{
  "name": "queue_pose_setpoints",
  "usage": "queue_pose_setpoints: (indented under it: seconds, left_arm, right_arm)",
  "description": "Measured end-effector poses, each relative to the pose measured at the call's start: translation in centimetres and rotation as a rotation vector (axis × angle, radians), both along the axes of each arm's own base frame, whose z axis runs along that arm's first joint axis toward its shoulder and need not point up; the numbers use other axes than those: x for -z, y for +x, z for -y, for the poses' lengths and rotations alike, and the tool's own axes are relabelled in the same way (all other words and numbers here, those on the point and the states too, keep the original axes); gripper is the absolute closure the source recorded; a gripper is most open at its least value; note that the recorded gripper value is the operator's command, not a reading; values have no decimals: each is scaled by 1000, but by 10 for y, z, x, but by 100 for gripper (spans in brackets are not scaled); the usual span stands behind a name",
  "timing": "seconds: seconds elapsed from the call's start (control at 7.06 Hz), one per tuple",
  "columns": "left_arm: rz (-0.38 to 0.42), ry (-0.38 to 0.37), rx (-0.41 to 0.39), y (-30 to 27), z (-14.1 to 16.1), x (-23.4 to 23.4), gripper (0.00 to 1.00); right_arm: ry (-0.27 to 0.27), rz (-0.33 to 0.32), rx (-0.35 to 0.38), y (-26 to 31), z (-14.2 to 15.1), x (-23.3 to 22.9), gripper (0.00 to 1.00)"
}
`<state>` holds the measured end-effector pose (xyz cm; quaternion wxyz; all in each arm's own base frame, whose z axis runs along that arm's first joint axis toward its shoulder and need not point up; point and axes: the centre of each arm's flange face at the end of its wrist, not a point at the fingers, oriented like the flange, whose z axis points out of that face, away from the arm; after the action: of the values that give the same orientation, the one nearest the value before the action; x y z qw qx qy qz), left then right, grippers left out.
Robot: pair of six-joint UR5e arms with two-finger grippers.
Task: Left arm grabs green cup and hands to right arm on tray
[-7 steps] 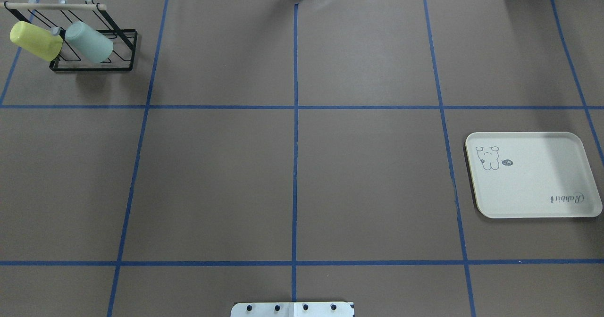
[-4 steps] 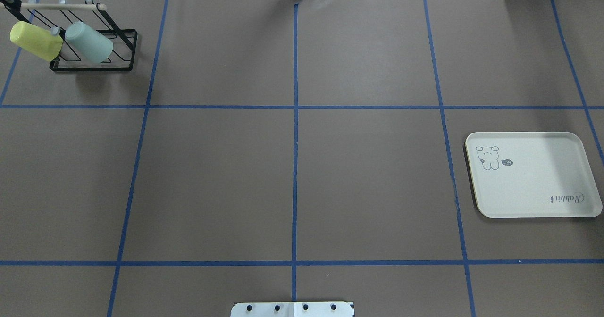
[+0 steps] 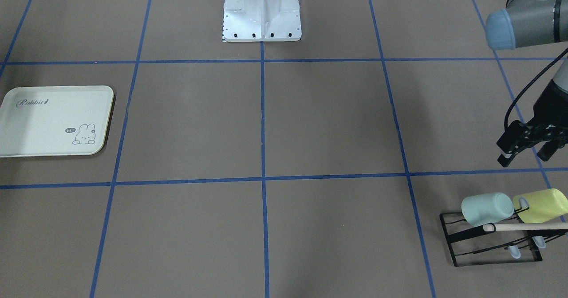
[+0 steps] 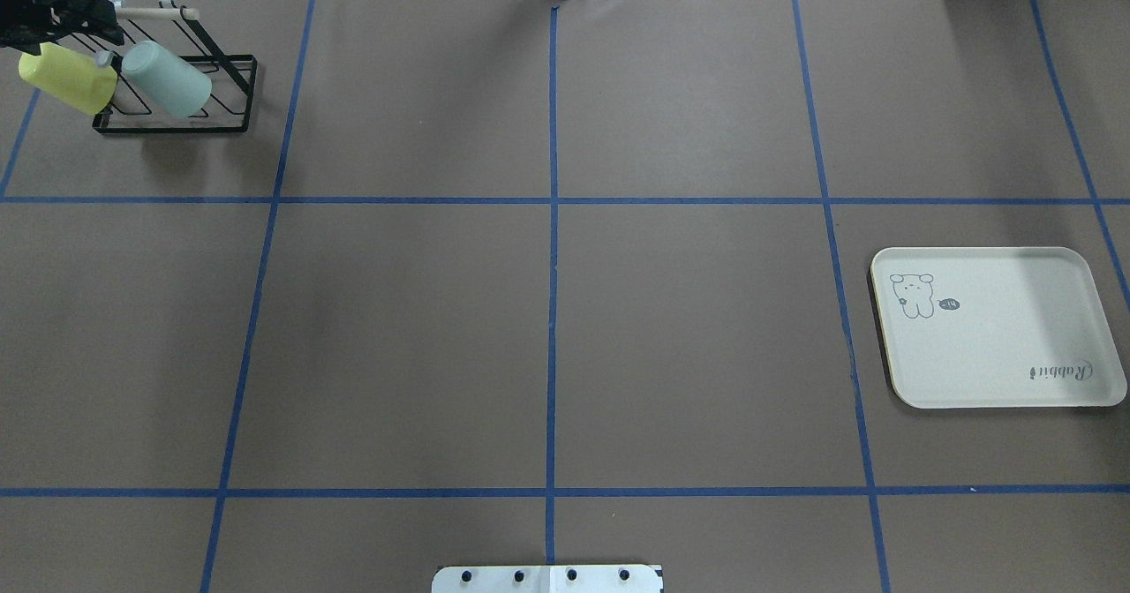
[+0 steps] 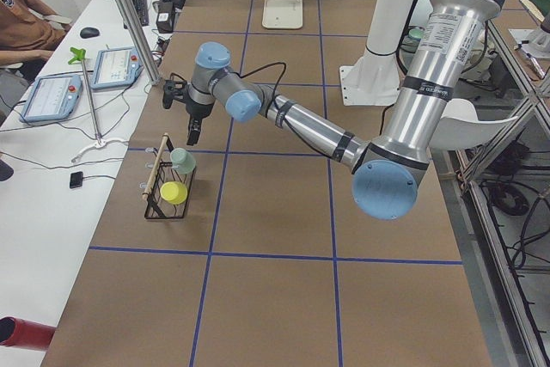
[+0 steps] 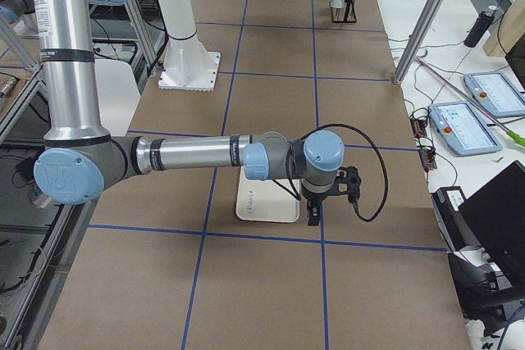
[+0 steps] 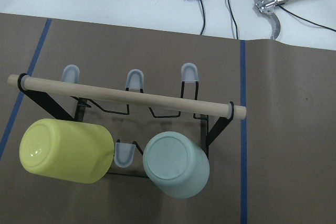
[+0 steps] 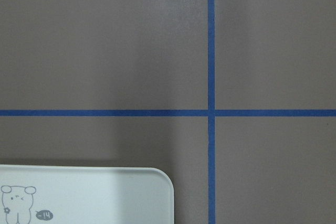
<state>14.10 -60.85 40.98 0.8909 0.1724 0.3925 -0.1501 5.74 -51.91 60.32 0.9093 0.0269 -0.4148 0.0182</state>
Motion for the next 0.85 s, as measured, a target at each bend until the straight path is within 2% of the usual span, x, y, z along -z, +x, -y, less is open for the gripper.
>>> queue_pose_setpoints:
  seconds: [0.42,0.85]
  left_arm:
    - [-67,-3,128,26,9,-65,0]
    - [-102,-30,179,60,4,-78,0]
  right_arm:
    - [2,1,0,0,0,1,0]
    - [3,0,0,0,0,1,0]
